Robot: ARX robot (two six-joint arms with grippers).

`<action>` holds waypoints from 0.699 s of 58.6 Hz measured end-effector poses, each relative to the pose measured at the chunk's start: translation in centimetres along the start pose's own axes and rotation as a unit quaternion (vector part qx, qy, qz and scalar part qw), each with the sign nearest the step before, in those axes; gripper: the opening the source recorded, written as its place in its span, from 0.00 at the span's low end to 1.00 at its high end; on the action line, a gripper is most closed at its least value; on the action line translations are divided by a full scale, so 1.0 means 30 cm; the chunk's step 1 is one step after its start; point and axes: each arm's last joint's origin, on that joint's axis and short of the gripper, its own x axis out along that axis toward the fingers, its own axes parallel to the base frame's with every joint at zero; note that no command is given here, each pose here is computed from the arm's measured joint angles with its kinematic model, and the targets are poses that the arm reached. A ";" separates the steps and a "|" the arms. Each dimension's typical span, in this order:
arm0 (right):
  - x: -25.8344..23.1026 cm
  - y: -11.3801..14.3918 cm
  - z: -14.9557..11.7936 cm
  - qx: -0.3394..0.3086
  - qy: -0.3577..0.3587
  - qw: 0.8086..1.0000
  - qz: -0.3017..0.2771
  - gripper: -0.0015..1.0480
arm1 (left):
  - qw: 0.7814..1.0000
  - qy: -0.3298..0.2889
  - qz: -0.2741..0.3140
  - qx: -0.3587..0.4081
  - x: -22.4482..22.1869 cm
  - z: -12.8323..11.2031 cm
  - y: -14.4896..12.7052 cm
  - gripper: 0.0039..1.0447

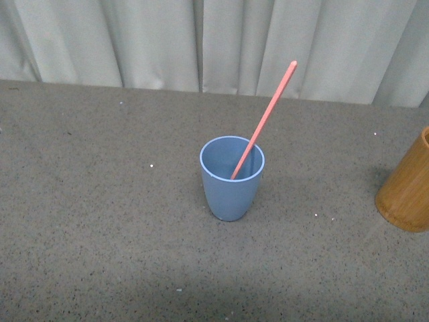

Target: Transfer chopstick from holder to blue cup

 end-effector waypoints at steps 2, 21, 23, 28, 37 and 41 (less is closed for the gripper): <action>0.000 0.000 0.000 0.000 0.000 1.000 0.000 0.90 | 1.000 0.000 0.000 0.000 0.000 0.000 0.000 0.94; 0.000 0.000 0.000 0.000 0.000 1.000 0.000 0.91 | 1.000 0.000 0.000 0.000 0.000 0.000 0.000 0.94; 0.000 0.000 0.000 0.000 0.000 1.000 0.000 0.91 | 1.000 0.000 0.000 0.000 0.000 0.000 0.000 0.94; 0.000 0.000 0.000 0.000 0.000 1.000 0.000 0.91 | 1.000 0.000 0.000 0.000 0.000 0.000 0.000 0.94; 0.000 0.000 0.000 0.000 0.000 1.000 0.000 0.91 | 1.000 0.000 0.000 0.000 0.000 0.000 0.000 0.94; 0.000 0.000 0.000 0.000 0.000 1.000 0.000 0.91 | 1.000 0.000 0.000 0.000 0.000 0.000 0.000 0.94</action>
